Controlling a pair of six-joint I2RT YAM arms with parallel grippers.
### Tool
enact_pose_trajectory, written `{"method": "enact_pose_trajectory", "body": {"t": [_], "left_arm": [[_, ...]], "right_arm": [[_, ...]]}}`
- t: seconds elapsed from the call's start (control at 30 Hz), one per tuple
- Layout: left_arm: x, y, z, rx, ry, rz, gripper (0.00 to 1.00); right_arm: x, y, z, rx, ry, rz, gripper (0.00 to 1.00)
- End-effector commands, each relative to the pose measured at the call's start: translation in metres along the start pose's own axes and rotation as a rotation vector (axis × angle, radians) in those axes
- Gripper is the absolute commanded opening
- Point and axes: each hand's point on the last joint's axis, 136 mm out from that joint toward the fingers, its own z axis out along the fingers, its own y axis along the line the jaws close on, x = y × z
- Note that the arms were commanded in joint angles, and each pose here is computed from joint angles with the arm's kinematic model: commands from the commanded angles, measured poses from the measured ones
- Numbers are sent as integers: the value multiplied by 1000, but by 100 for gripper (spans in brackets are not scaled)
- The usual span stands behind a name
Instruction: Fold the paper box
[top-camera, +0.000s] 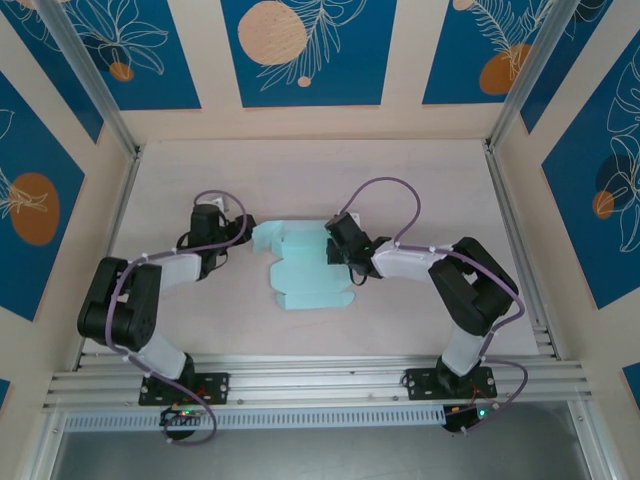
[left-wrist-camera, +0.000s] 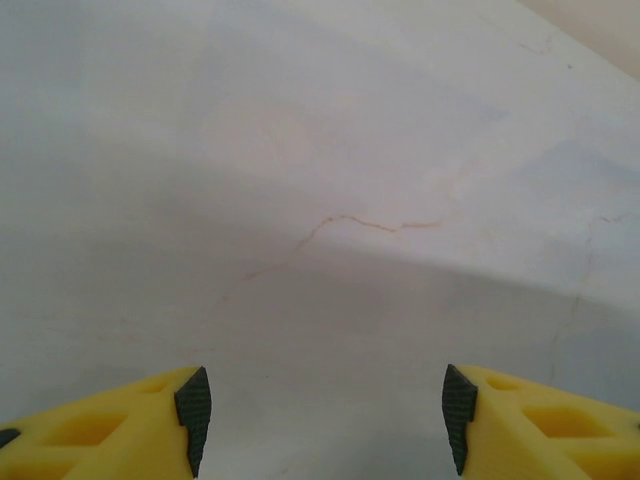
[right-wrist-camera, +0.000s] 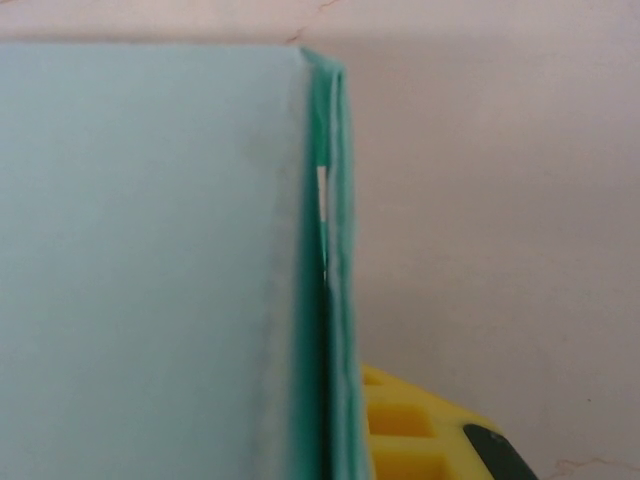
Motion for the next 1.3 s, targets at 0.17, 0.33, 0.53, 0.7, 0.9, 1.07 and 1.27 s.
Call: {"method": "enact_pose_trajectory", "body": {"t": [0.17,0.33,0.53,0.7,0.9,1.07,1.27], "left_arm": [[20,-32,2,110,33,22,63],[33,-34,2,105,48,30,63],[42,-50,-1,164,58,36,63],[53,-57,-5,168,69,83,62],[64,-58,-17,150,84,145,38],[66,-59,-31,121,83,202,37],[60,-68,-40,142,62,250,38]], "right_arm": [[-5,9,7,3,26,7,0],[-6,16,9,-11,40,4,0],[-7,16,10,8,50,-21,0],[-5,13,12,35,68,-27,0],[-5,11,13,47,71,-32,0],[-7,12,14,47,69,-36,0],[-6,13,15,43,72,-35,0]]}}
